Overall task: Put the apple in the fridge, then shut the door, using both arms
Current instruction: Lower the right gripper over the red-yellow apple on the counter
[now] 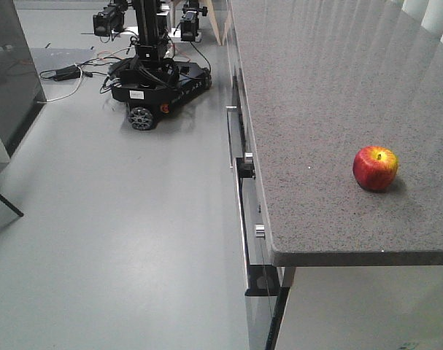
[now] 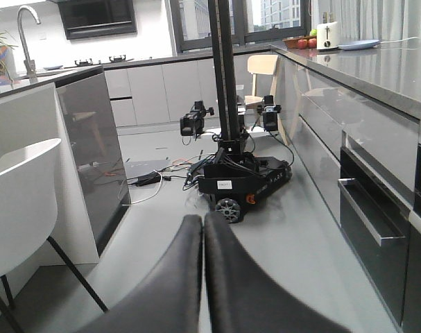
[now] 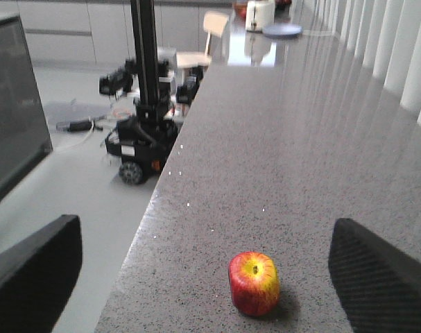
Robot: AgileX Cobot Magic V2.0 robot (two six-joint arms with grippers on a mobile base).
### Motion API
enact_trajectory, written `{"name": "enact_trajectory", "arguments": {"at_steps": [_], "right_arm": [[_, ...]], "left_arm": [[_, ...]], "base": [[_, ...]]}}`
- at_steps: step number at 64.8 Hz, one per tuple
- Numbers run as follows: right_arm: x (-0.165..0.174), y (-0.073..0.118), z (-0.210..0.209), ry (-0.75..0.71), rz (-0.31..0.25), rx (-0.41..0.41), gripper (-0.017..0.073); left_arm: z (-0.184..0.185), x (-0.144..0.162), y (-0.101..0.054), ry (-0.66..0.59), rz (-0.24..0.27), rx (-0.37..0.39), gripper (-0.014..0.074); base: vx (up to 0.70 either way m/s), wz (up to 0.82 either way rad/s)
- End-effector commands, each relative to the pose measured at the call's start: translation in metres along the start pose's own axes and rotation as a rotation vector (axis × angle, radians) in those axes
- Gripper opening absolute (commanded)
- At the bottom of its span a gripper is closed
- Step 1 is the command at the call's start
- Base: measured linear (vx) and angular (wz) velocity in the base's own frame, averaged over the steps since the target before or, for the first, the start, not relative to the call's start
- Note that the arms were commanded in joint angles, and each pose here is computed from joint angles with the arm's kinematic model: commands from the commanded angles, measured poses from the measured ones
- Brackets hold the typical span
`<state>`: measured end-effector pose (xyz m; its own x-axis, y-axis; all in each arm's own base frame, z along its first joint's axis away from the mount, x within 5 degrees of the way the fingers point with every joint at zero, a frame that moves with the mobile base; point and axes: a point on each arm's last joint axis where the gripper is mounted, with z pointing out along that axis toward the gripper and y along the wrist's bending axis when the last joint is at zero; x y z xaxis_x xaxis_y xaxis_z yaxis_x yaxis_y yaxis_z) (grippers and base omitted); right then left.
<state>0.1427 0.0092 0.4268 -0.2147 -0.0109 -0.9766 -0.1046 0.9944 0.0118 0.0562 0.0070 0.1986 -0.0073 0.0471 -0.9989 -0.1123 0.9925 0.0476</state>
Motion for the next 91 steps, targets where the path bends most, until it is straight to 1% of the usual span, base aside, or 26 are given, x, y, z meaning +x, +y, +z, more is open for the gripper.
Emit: {"name": "enact_trajectory", "arguments": {"at_steps": [1,9,14,17,20,25,38,46,68,91], "right_arm": [[-0.027,-0.004,0.024,-0.030,0.005,0.006,0.0696],[-0.037,-0.009,0.071,0.085,0.027,0.003,0.0689],[-0.042,-0.013,0.092,0.123,0.035,0.015,0.0687],[-0.043,-0.015,0.109,0.160,0.058,0.021,0.0686],[-0.045,-0.016,0.119,0.183,0.062,0.023,0.0684],[-0.045,-0.018,0.138,0.242,0.077,0.022,0.0682],[-0.034,-0.028,0.185,0.367,0.100,0.073,0.0676],[-0.023,-0.030,0.208,0.444,0.101,0.076,0.0671],[0.017,-0.040,0.253,0.582,0.071,0.121,0.0664],[0.051,-0.044,0.284,0.657,0.054,0.122,0.0654]], "left_arm": [[0.000,0.003,-0.002,-0.055,-0.018,0.020,-0.0006],[0.000,0.003,-0.002,-0.055,-0.018,0.020,-0.0006],[0.000,0.003,-0.002,-0.055,-0.018,0.020,-0.0006],[0.000,0.003,-0.002,-0.055,-0.018,0.020,-0.0006],[0.000,0.003,-0.002,-0.055,-0.018,0.020,-0.0006],[0.000,0.003,-0.002,-0.055,-0.018,0.020,-0.0006],[0.000,0.003,-0.002,-0.055,-0.018,0.020,-0.0006],[0.000,0.003,-0.002,-0.055,-0.018,0.020,-0.0006],[0.000,0.003,-0.002,-0.055,-0.018,0.020,-0.0006],[0.000,0.003,-0.002,-0.055,-0.018,0.020,-0.0006]], "base": [[0.00,0.00],[0.00,0.00],[0.00,0.00],[0.00,0.00],[0.00,0.00],[0.00,0.00],[0.00,0.00],[0.00,0.00],[0.00,0.00],[0.00,0.00]]}}
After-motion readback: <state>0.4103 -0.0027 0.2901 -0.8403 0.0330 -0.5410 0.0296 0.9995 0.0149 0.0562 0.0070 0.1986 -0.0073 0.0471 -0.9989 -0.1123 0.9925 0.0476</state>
